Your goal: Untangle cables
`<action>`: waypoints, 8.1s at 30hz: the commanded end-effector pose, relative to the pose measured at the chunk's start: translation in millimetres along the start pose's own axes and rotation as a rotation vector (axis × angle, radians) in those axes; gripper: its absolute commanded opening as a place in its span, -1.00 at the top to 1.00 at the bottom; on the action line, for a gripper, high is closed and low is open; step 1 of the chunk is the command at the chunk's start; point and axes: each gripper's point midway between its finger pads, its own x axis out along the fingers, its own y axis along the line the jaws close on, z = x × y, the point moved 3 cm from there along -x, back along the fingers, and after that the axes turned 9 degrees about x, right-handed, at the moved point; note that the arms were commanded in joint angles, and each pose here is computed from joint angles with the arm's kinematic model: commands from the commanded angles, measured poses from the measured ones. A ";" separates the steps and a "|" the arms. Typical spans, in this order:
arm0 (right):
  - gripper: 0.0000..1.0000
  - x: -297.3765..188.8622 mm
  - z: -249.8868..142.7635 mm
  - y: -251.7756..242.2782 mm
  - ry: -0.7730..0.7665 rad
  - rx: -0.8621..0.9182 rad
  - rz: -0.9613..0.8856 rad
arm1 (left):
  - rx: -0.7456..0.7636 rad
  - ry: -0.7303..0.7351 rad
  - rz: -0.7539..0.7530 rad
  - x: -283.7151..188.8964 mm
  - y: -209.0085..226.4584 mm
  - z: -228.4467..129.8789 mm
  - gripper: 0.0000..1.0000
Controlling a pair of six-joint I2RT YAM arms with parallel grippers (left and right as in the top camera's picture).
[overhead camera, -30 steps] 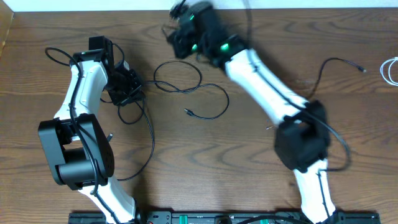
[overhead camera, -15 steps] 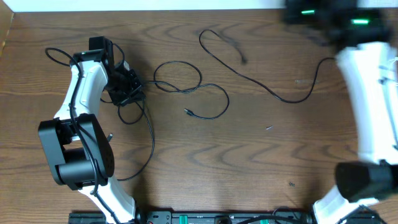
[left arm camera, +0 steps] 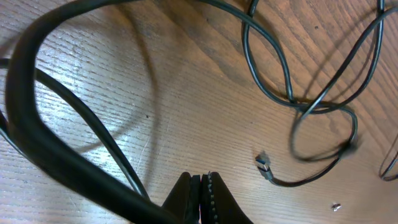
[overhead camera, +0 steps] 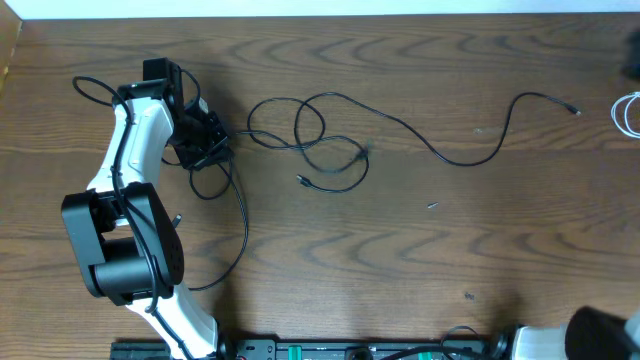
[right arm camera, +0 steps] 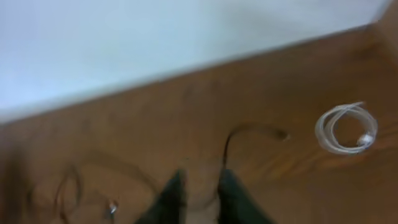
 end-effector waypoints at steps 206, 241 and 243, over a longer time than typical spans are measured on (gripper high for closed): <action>0.98 259.6 -384.2 95.7 1.392 -0.147 0.761 | 0.506 -0.310 -0.195 -107.5 -106.6 -32.6 -0.22; 0.98 -14.2 100.7 -45.1 -0.158 0.116 0.720 | 0.506 -0.311 -0.196 -107.5 -106.6 -32.5 -0.22; 0.98 -15.8 109.4 -74.4 -0.217 0.152 0.613 | 0.506 -0.311 -0.196 -107.5 -106.6 -32.5 -0.22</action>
